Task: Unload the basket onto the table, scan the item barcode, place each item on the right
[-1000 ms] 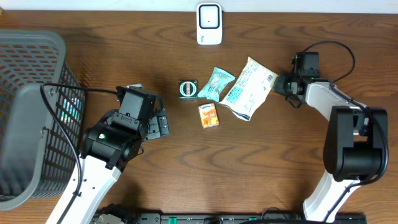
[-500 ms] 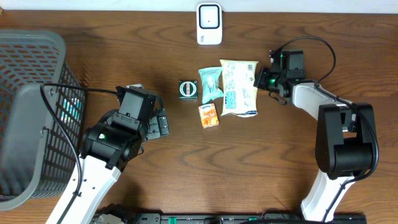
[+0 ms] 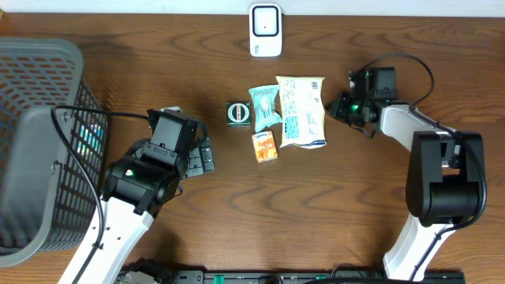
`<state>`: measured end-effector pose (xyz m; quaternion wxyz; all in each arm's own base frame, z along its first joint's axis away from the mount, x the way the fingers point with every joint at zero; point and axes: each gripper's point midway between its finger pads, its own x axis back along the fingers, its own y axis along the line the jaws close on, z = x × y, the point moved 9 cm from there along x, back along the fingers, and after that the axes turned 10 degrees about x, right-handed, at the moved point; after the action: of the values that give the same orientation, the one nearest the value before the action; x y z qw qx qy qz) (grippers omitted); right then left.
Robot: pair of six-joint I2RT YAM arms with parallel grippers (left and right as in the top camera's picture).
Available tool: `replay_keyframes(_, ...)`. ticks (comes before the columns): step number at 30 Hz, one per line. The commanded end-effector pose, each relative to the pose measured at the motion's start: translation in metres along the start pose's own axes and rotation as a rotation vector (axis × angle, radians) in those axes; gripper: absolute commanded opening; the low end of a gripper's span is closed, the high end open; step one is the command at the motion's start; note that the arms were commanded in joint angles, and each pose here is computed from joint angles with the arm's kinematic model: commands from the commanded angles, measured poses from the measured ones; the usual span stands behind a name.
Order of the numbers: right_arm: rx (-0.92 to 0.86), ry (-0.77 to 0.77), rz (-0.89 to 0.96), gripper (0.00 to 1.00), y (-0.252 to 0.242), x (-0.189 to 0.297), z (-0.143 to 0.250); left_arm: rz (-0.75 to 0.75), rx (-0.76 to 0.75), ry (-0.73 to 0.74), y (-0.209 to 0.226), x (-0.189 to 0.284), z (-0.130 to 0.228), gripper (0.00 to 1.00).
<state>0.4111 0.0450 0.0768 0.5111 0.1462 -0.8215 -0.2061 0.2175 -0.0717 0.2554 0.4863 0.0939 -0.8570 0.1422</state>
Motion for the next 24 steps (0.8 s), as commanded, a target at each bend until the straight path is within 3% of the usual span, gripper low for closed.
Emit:
replay_keyframes(1,-0.006,0.038,-0.004,0.22,-0.002,0.003,0.006,-0.015,0.001,-0.009,0.001,0.000,-0.002,0.98)
replay_keyframes(5,0.032,0.076,-0.004,0.45,0.002,0.001,0.013,-0.016,0.001,-0.009,0.001,0.000,-0.002,0.98)
replay_keyframes(8,0.049,0.093,-0.006,0.54,0.005,0.000,0.016,-0.015,0.000,-0.009,0.001,0.000,-0.002,0.98)
replay_keyframes(13,0.006,0.113,0.002,0.43,0.002,0.002,0.019,-0.016,0.001,-0.009,0.001,0.000,-0.002,0.98)
replay_keyframes(24,-0.091,0.113,-0.223,0.50,0.002,0.021,0.012,-0.015,0.001,-0.009,0.001,0.000,-0.002,0.97)
